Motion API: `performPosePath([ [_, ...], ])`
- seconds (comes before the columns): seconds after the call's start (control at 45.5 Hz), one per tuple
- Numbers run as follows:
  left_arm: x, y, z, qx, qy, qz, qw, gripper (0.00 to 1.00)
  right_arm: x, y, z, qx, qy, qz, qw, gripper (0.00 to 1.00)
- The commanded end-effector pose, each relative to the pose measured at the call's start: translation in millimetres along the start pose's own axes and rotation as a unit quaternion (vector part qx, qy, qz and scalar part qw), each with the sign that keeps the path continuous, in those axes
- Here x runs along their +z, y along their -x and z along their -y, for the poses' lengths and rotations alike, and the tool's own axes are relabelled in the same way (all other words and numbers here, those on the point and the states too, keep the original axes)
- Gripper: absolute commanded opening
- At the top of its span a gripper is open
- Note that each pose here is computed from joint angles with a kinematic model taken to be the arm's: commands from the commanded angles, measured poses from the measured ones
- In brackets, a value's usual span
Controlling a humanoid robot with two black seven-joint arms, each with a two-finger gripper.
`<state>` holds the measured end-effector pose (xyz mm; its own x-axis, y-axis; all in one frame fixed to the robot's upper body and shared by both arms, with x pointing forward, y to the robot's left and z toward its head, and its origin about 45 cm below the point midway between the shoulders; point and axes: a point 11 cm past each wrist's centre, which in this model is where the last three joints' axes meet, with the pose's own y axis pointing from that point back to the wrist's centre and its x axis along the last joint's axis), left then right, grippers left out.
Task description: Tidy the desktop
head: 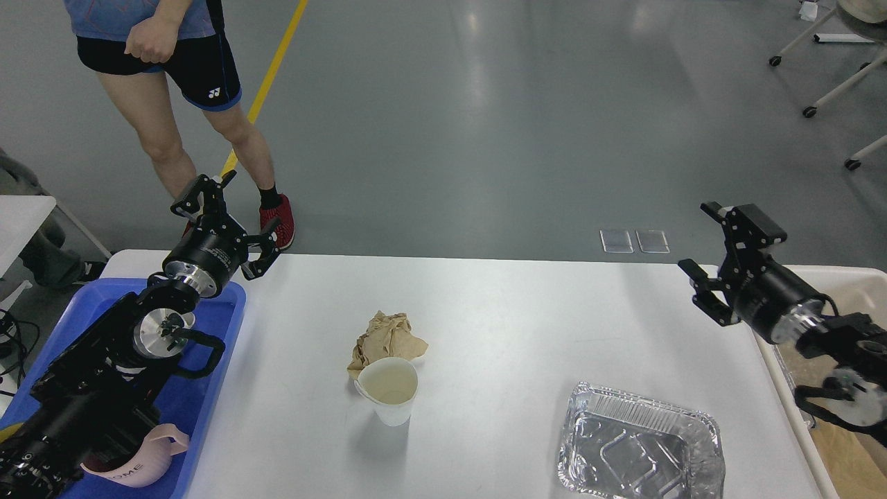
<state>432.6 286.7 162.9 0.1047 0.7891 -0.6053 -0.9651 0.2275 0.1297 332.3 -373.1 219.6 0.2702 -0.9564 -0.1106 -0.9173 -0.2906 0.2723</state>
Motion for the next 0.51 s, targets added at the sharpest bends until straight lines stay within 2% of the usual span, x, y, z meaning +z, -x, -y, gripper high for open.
performPosePath([
  [0.0, -1, 0, 0, 0.002, -0.002, 0.000, 1.000, 0.97, -8, -17, -37, -0.013, 0.071, -0.056, 0.996, 1.00],
  [0.242, -9, 4, 1, 0.003, -0.010, 0.000, 1.000, 0.97, -35, -20, -105, -0.060, 0.184, -0.133, 0.972, 1.00],
  [0.352, -11, 5, 2, 0.002, -0.010, -0.003, 1.000, 0.97, -37, -36, -139, -0.043, 0.236, -0.153, 0.959, 1.00],
  [0.484, -15, 8, 3, 0.000, -0.012, -0.006, 1.000, 0.97, -52, -50, -163, -0.023, 0.269, -0.178, 0.946, 1.00],
])
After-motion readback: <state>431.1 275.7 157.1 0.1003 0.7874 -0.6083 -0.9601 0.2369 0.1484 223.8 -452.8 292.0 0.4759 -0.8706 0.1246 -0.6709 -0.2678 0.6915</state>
